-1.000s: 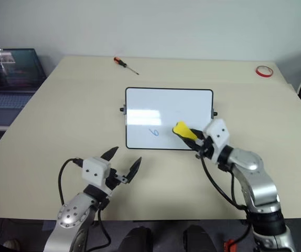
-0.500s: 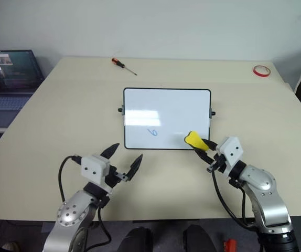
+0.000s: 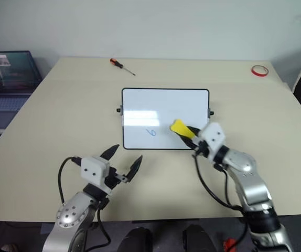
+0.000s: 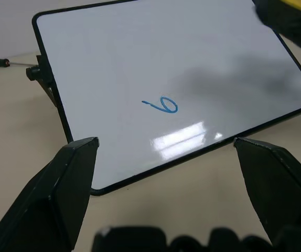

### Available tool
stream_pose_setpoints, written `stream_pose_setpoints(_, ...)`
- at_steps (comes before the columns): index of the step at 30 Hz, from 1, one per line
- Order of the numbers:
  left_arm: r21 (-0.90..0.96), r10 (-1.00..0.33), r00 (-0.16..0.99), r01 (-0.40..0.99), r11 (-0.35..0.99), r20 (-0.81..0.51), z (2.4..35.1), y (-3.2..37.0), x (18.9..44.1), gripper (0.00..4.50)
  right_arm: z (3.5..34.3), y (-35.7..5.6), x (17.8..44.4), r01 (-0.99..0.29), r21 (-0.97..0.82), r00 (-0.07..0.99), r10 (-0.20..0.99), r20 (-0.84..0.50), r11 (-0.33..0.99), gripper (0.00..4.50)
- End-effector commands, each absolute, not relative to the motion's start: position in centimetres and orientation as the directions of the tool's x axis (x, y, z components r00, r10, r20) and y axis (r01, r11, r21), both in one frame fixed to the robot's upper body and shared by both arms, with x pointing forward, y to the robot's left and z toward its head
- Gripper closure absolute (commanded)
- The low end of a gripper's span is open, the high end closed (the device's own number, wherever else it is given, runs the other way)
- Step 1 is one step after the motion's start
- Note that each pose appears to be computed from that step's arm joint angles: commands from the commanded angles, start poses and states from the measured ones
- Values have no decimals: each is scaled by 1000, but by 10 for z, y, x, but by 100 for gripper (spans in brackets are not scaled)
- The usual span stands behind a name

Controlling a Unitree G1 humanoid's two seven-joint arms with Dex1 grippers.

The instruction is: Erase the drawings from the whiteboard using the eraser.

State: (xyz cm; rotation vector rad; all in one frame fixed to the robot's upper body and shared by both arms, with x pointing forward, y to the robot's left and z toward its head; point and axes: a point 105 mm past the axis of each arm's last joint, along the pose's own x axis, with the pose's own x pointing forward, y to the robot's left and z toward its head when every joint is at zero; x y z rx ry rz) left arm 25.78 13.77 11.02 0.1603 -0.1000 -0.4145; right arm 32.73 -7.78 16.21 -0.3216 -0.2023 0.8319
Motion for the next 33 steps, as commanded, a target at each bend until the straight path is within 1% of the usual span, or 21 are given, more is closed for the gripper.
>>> stream_pose_setpoints(1, 165, -400, 910, 380, 910, 111, 121, 139, 253, 0, 172, -55, 339, -679, -415, 637, 767, 76, 605, 332)
stream_pose_setpoints(4, 165, -399, 910, 379, 910, 110, 121, 139, 252, 0, 174, -36, 354, -678, -446, 630, 774, 57, 584, 332)
stream_pose_setpoints(8, 166, -403, 909, 383, 909, 110, 120, 137, 252, 0, 174, -24, 372, -657, -476, 652, 757, 29, 584, 332)
stream_pose_setpoints(11, 166, -400, 910, 380, 910, 112, 119, 137, 252, 0, 169, -13, 392, -622, -514, 695, 719, -13, 591, 332)
stream_pose_setpoints(14, 167, -398, 910, 378, 911, 113, 119, 136, 252, 0, 159, -6, 399, -610, -550, 710, 701, -62, 570, 332)
stream_pose_setpoints(17, 167, -397, 911, 376, 911, 114, 119, 136, 250, 0, 146, -5, 400, -617, -583, 709, 694, -120, 529, 332)
stream_pose_setpoints(20, 169, -397, 911, 377, 911, 111, 118, 135, 248, 0, 128, -9, 396, -644, -580, 700, 690, -184, 499, 332)
stream_pose_setpoints(25, 170, -392, 913, 371, 913, 112, 118, 136, 248, 0, 98, -10, 368, -749, -532, 605, 735, -307, 394, 332)
stream_pose_setpoints(28, 168, -391, 914, 370, 914, 113, 117, 136, 248, 0, 83, -17, 358, -790, -504, 567, 730, -382, 350, 332)
stream_pose_setpoints(31, 164, -388, 915, 369, 915, 109, 113, 137, 248, 0, 87, -26, 365, -771, -499, 603, 704, -375, 395, 332)
stream_pose_setpoints(33, 161, -391, 914, 372, 914, 107, 111, 136, 247, 0, 101, -28, 377, -732, -496, 654, 686, -320, 467, 332)
